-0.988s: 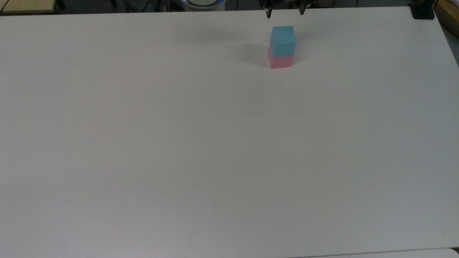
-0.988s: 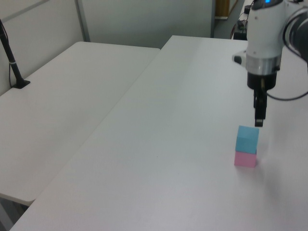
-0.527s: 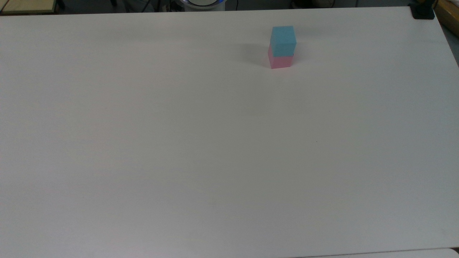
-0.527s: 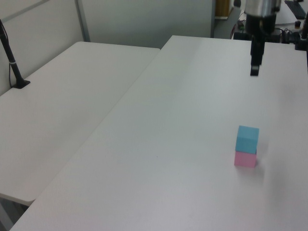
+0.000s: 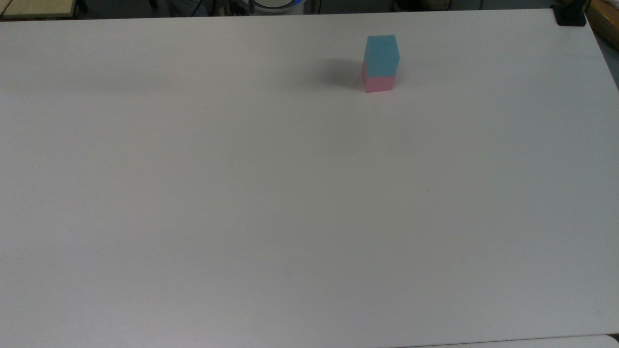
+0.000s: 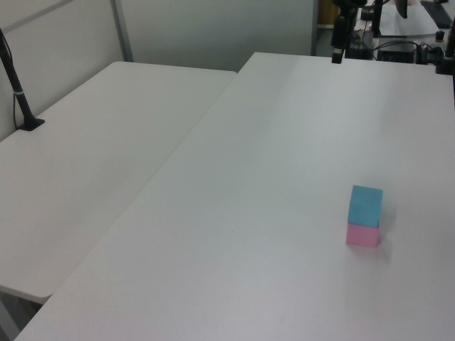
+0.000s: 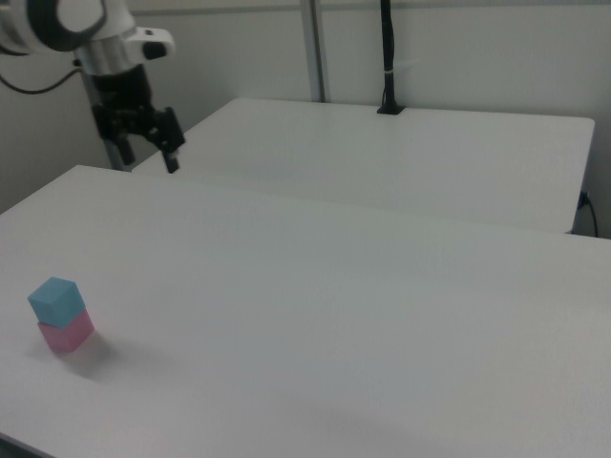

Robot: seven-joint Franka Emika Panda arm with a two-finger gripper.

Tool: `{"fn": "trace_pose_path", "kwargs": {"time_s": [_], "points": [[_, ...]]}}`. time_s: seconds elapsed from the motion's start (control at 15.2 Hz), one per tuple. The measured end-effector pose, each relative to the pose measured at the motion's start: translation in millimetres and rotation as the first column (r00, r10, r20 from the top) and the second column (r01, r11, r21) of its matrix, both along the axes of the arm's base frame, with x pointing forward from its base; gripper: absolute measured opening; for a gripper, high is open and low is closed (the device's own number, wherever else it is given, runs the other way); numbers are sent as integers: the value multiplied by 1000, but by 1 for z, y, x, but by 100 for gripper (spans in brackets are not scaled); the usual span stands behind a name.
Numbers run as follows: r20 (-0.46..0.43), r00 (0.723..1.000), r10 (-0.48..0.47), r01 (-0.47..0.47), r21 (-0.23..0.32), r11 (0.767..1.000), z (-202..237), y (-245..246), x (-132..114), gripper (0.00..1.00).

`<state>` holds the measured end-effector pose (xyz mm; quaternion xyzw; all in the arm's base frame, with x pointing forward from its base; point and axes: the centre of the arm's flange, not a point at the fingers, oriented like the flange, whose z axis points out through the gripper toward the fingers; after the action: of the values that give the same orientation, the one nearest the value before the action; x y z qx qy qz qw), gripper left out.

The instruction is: Put blue cube on pink cube

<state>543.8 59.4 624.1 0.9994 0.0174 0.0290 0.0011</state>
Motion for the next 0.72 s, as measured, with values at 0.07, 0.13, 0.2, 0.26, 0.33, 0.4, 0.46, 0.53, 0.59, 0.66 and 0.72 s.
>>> {"fn": "trace_pose_path", "kwargs": {"time_s": [0.07, 0.13, 0.2, 0.26, 0.33, 0.4, 0.46, 0.53, 0.59, 0.66, 0.72], "points": [[-5, 1000, -11, 11, -3, 1000, -5, -9, 12, 100], [-13, 1000, -23, 23, -6, 1000, -12, -17, 23, 100], [-20, 999, -34, 34, -8, 999, -18, -23, 33, 100], [-25, 999, -41, 41, -10, 999, -23, -28, 40, 100], [-28, 999, -47, 46, -11, 999, -25, -31, 43, 100], [-25, 998, -51, 50, -11, 999, -25, -34, 46, 100], [-22, 998, -51, 51, -11, 999, -23, -35, 46, 100], [-19, 999, -50, 50, -11, 999, -22, -34, 46, 100], [-18, 999, -50, 50, -11, 999, -22, -34, 46, 100], [-18, 999, -49, 49, -11, 999, -22, -34, 46, 100], [-19, 999, -46, 45, -12, 999, -22, -32, 46, 100]]}}
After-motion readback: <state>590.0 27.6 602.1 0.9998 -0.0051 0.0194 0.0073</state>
